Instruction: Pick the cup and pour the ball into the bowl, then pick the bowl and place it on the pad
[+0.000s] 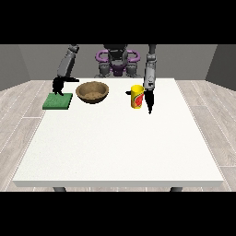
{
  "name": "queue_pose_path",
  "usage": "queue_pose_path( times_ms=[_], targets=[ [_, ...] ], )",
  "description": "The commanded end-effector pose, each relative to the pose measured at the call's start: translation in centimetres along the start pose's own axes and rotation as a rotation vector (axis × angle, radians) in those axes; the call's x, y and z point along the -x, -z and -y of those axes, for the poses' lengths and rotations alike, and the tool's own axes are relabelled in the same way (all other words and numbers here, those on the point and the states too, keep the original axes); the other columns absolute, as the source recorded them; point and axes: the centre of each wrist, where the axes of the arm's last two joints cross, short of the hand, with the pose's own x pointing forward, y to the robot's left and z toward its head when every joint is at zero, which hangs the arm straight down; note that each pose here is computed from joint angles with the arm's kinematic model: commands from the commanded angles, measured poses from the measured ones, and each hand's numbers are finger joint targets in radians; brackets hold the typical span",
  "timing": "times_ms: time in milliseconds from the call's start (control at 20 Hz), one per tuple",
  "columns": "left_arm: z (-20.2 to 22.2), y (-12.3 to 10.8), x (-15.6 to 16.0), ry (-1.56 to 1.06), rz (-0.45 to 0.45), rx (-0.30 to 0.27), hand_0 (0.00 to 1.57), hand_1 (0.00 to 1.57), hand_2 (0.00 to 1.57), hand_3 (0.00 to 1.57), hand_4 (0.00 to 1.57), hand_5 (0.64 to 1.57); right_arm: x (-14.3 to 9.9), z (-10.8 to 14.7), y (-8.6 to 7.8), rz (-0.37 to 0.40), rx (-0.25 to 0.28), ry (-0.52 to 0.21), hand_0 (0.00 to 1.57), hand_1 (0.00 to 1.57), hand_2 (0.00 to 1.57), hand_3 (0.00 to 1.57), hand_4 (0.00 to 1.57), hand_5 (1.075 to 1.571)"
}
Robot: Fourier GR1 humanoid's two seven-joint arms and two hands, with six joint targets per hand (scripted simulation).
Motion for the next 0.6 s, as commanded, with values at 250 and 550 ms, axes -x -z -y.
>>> queue_pose_path(
  times_ms=[250, 550],
  targets=[
    [-0.9, 1.5, -0.5, 0.165, 0.094, -0.178, 1.37, 1.37, 1.57, 1.57, 1.16, 1.533, -3.4, 4.0, 2.8, 0.091, -0.056, -0.034, 0.0, 0.0, 0.0, 0.0, 0.14, 1.548],
    [-1.5, -0.4, -0.8, 0.292, 0.064, -0.188, 1.39, 1.39, 1.57, 1.57, 1.23, 1.532, -2.8, 2.8, 3.2, 0.029, -0.078, -0.023, 0.0, 0.0, 0.23, 0.0, 0.18, 1.552]
  ],
)
